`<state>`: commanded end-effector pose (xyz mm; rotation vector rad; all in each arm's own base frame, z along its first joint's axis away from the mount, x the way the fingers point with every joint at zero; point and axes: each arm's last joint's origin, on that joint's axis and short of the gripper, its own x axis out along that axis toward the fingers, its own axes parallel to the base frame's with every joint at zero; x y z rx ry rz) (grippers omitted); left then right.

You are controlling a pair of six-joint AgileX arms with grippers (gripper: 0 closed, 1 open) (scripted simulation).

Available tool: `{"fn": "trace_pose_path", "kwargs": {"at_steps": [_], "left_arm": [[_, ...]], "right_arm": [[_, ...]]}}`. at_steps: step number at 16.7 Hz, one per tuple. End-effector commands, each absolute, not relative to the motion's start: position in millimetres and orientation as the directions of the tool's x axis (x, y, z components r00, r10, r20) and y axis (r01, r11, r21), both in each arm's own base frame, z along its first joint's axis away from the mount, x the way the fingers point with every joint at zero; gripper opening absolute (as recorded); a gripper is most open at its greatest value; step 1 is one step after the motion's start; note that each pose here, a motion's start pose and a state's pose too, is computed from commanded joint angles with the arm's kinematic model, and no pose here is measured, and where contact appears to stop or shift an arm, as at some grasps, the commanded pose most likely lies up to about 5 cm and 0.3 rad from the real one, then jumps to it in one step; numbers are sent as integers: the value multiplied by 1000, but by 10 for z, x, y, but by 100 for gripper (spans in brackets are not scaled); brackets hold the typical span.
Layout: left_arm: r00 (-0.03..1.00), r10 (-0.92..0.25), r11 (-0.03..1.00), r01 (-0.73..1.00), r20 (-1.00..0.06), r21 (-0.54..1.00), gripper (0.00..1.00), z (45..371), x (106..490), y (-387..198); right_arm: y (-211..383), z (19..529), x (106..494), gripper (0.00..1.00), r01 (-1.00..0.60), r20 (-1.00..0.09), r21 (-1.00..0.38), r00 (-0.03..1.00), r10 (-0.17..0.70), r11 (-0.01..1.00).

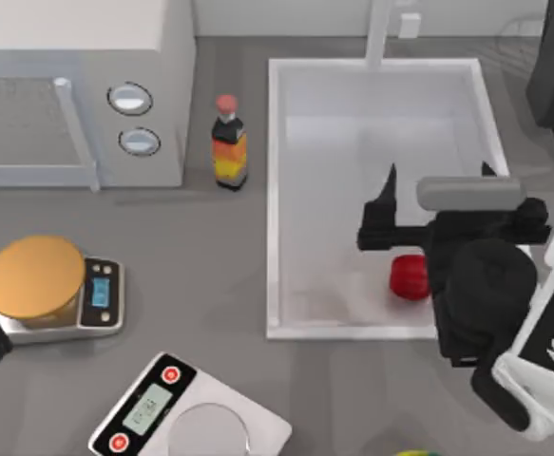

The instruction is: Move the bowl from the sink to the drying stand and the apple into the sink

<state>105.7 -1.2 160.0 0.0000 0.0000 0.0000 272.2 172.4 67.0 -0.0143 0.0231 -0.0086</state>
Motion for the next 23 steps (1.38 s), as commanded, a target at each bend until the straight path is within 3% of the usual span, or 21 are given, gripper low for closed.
{"fn": "trace_pose_path", "kwargs": {"at_steps": [5, 10, 16, 23], "left_arm": [[1000, 0, 1000, 0, 0, 0, 100, 1600, 1057, -12], [1000, 0, 1000, 0, 0, 0, 100, 1600, 1057, -12], [1000, 0, 1000, 0, 0, 0, 100, 1600, 1057, -12], [1000, 0, 1000, 0, 0, 0, 100, 1600, 1057, -12]], "right_arm": [[1178, 1029, 2696, 100, 26, -129, -61, 991, -34, 998], [506, 1493, 2245, 100, 28, -216, -61, 975, -41, 998], [84, 1706, 1453, 100, 13, -135, -7, 991, -14, 1000], [-7, 1612, 1087, 100, -1, -18, 2, 1000, 1, 1000]]}}
